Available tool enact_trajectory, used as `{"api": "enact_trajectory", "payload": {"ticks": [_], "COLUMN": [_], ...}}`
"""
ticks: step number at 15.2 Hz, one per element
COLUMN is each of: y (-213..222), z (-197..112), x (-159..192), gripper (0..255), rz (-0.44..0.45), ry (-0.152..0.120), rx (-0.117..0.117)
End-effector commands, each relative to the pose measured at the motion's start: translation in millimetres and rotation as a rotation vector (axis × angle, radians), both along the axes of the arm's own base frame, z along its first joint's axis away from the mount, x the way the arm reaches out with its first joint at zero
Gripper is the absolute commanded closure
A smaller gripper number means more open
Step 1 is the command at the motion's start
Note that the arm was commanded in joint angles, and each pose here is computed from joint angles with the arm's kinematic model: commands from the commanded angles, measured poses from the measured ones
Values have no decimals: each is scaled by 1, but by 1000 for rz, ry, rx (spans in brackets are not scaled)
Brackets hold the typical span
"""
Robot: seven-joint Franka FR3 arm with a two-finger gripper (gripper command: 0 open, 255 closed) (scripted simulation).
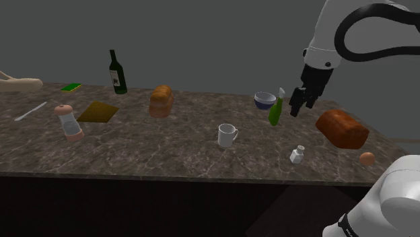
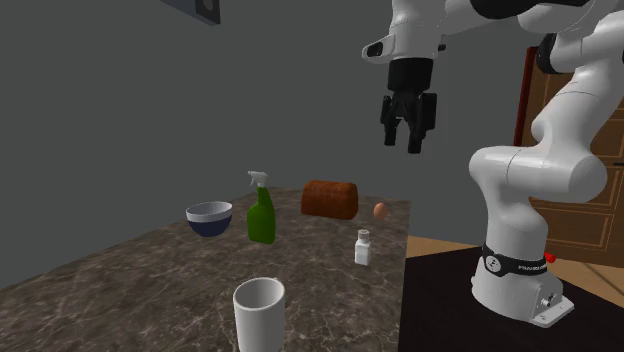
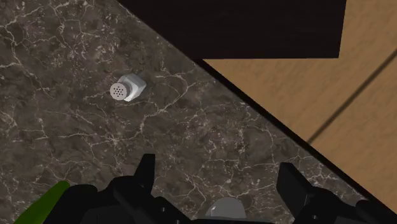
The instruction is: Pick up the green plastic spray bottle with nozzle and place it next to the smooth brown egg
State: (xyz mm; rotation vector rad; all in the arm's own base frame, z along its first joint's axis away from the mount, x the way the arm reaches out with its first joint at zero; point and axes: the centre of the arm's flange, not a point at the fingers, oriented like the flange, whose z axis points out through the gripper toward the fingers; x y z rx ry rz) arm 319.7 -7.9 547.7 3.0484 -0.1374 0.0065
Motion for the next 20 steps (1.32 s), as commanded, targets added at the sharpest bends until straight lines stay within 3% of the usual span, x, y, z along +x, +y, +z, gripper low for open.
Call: {"api": "enact_trajectory", "payload": {"ticks": [1,20], "y": [0,-195], "z": [0,-40], "x": [0,165], "gripper": [0,0], "rz": [0,-311], "ry": [0,-2], "rx": [0,55]}}
